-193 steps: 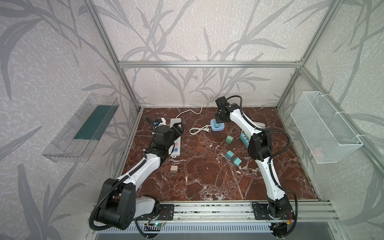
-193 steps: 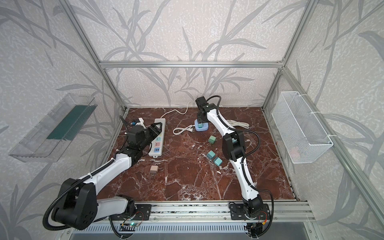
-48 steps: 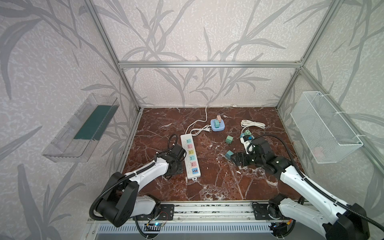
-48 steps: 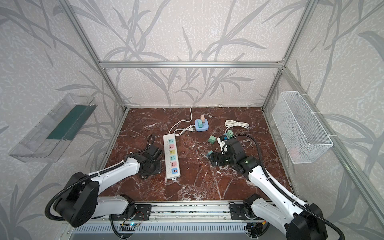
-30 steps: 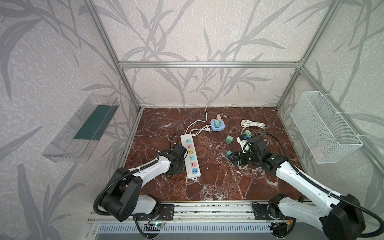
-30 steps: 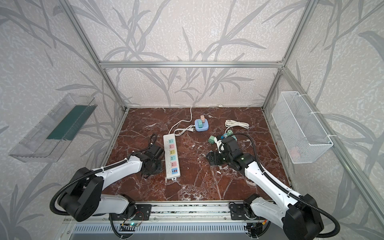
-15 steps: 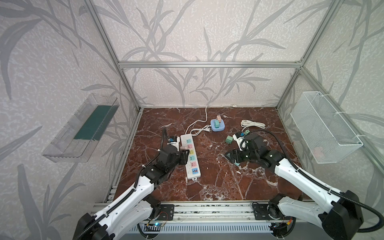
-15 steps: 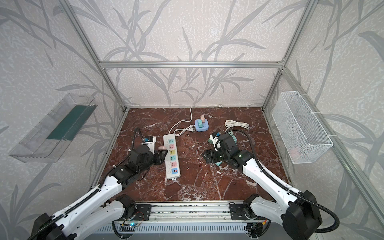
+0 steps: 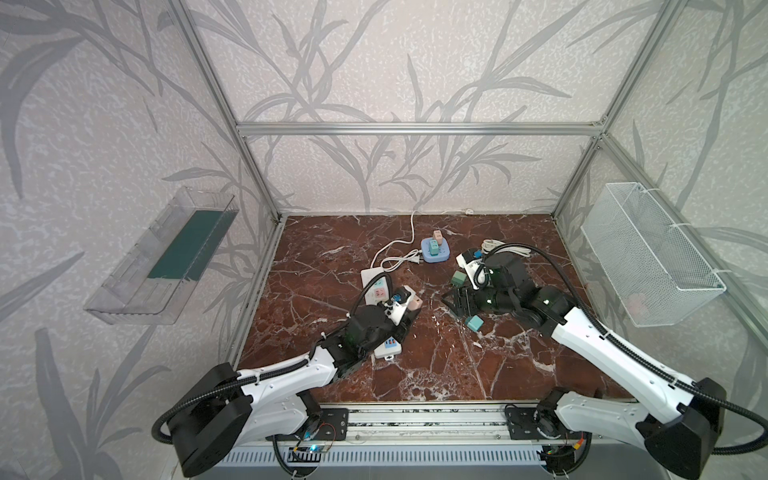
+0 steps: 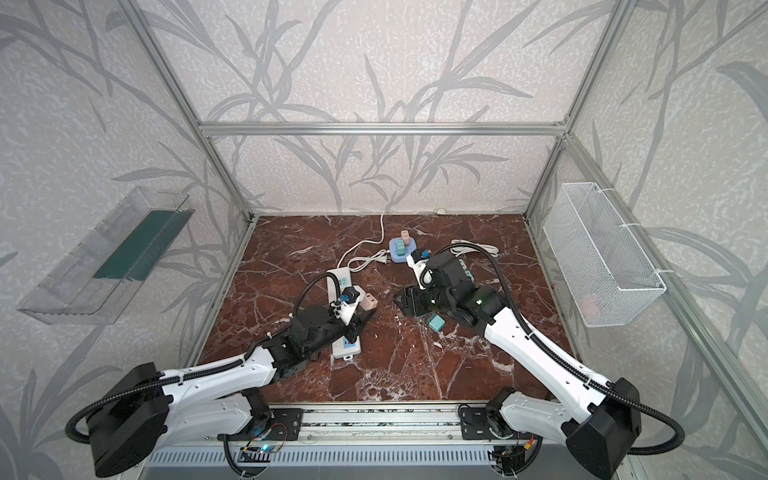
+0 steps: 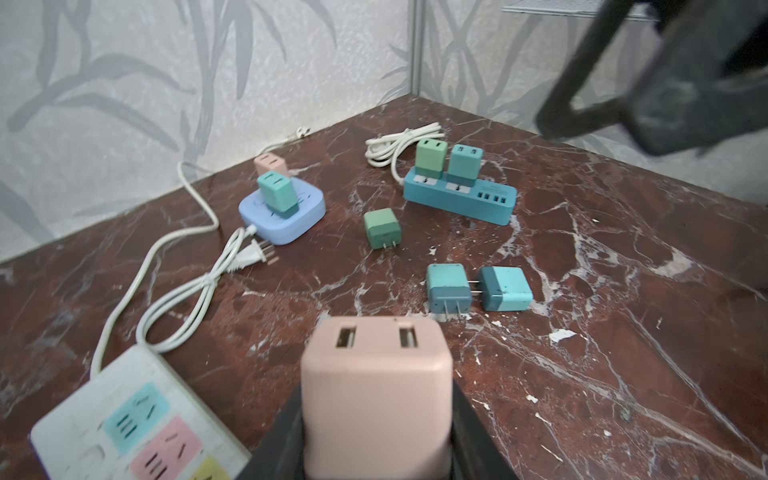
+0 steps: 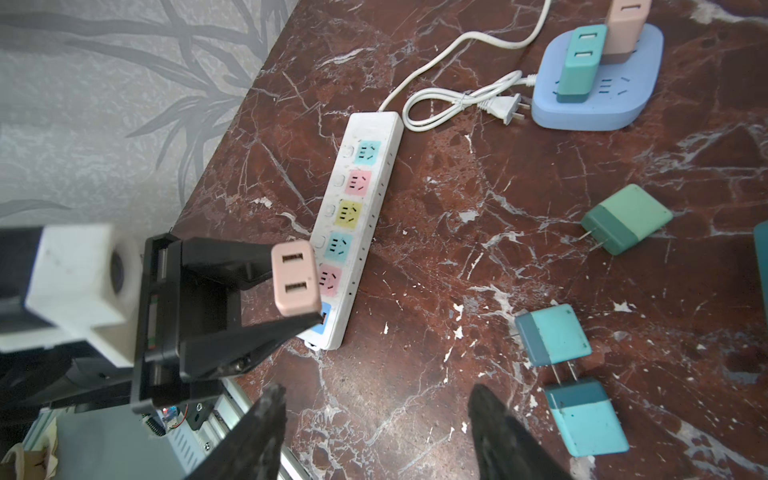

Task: Insert the plug
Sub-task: 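Close the right gripper on the pink adapter held by the left gripper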

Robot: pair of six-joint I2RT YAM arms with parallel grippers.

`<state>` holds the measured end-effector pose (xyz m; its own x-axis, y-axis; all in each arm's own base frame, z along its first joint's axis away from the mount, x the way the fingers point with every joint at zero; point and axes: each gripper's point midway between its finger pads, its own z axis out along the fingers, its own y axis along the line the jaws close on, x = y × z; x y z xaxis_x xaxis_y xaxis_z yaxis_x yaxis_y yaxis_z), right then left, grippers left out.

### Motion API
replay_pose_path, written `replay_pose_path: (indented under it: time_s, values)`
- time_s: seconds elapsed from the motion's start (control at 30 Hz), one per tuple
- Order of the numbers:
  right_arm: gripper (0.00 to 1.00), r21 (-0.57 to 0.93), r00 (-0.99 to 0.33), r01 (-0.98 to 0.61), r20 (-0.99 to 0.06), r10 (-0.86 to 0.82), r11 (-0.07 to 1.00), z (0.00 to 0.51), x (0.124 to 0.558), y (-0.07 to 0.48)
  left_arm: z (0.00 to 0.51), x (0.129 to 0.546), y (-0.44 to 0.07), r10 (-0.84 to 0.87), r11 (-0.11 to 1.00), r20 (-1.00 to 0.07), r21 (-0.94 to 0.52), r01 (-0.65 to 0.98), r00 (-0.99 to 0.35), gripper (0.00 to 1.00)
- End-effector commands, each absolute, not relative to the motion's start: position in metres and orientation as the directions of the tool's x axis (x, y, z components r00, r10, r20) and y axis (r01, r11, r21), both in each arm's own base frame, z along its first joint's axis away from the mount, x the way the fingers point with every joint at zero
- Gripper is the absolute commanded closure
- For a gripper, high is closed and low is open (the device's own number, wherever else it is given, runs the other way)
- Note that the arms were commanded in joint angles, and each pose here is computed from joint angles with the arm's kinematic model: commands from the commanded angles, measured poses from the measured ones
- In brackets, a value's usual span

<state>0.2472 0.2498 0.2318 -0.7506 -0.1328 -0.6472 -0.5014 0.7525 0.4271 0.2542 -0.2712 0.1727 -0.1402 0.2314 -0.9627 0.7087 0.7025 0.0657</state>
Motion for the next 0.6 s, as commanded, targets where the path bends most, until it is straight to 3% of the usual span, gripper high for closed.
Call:
replay_pose_path:
  time_s: [0.0,0.2,0.57]
  values:
    - [0.43,0.445,-0.758,-0.521,-0.633,-0.155,0.729,0.237,0.241,0.261,0.189,0.251,-0.279,0.260,0.666,-0.966,0.184,0.723,0.006,0.80]
    - [0.55,0.496,-0.767,-0.563,-0.611,-0.196,0.661,0.234,0.235,0.285,0.176,0.248,-0.283,0.286,0.651,-0.958,0.169,0.740,-0.034,0.84]
    - [0.62,0.541,-0.782,-0.589,-0.569,-0.255,0.600,0.218,0.232,0.320,0.178,0.240,-0.282,0.270,0.641,-0.962,0.155,0.752,-0.032,0.84]
